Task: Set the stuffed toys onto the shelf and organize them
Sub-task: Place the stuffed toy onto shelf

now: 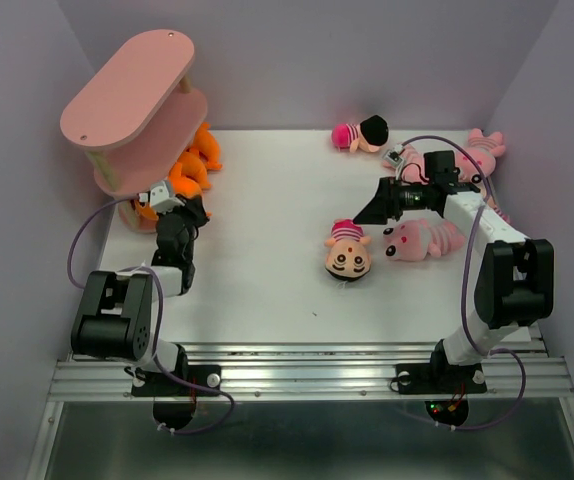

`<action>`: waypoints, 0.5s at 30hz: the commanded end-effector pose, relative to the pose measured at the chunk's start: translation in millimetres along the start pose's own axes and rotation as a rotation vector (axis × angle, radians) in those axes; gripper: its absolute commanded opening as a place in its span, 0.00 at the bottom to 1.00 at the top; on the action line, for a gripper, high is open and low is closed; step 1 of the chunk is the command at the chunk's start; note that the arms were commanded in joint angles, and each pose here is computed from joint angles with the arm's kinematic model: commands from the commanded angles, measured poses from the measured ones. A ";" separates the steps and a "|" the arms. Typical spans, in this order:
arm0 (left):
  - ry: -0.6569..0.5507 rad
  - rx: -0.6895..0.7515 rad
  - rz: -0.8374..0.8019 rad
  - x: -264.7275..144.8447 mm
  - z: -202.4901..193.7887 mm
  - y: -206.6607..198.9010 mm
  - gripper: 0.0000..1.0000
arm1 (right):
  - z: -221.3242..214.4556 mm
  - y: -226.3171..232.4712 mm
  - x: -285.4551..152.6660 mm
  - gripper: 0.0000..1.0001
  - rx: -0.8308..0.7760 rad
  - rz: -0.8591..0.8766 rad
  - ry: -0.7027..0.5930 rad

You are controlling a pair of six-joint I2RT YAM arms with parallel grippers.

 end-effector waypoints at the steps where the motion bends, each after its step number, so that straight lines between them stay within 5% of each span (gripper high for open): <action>1: -0.029 -0.035 -0.020 15.2 17.6 -8.0 0.00 | 10.5 5.9 -8.0 1.00 -0.055 0.021 -0.043; 15: 0.038 -0.118 0.084 27.3 7.6 20.7 0.00 | 10.6 6.0 -10.5 1.00 -0.045 0.028 -0.049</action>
Point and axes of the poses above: each gripper's point midway between its finger pads, its own x axis out along the fingers, its own y axis along the line the jaws close on, z = x × y, the point moved 3 cm from there along -x, back along the fingers, and after that the axes turned 9 degrees about -x, right-handed, at the moved point
